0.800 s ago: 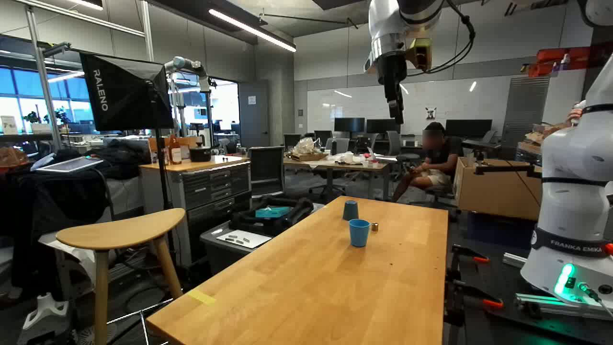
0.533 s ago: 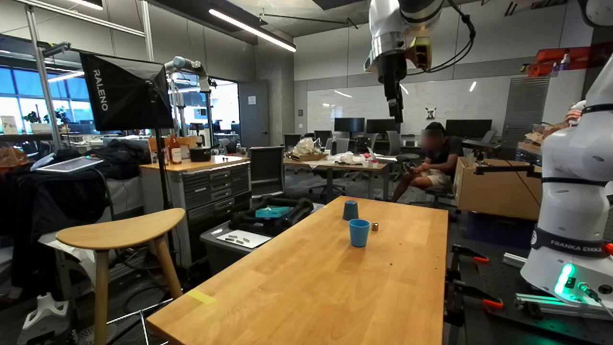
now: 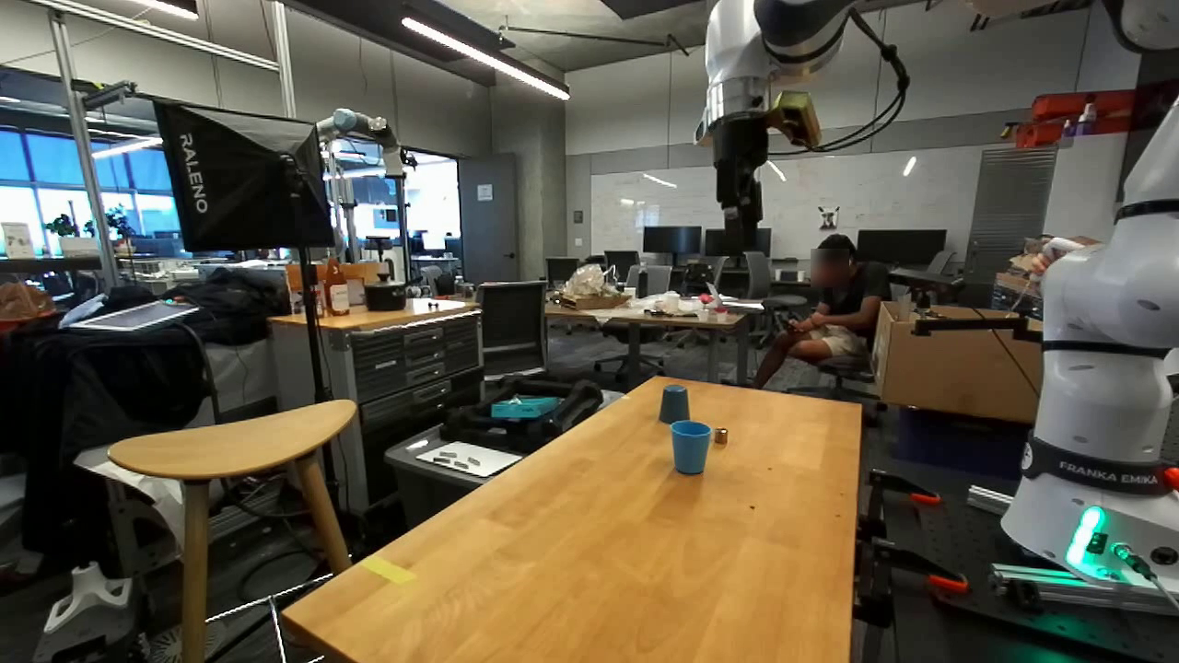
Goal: Pick up the object and put it in the cup
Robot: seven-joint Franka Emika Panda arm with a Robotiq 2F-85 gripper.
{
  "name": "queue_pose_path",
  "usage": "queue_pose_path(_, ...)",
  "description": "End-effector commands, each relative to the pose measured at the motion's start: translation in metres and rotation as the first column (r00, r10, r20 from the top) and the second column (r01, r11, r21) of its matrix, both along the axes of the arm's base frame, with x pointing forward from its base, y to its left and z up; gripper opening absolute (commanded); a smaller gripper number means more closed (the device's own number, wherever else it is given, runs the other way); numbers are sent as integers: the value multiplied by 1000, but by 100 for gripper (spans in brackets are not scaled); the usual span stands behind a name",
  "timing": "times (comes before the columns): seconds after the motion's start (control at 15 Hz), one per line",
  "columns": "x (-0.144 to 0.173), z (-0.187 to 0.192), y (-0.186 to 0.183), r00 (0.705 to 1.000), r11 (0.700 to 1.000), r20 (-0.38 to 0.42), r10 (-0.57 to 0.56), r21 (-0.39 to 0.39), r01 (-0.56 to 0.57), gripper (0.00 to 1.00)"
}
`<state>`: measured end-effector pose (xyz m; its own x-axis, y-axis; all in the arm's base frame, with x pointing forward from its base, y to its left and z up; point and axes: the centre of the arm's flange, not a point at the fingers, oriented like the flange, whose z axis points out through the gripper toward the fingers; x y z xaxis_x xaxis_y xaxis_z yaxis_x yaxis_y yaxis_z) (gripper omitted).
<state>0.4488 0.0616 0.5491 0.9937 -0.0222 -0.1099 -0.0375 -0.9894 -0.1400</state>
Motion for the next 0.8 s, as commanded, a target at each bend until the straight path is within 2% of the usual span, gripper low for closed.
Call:
queue_pose_path(0.0,55,-39,-43,981,981,68,-184,-42,187,100)
queue_pose_path(0.2,98,-85,-100,938,937,93,-335,-74,342,100)
queue_pose_path(0.4,122,-146,-152,875,867,67,-479,-121,484,100)
queue_pose_path(0.53,134,-194,-175,837,822,60,-545,-162,547,100)
queue_pose_path(0.73,145,-264,-195,795,770,43,-606,-222,599,100)
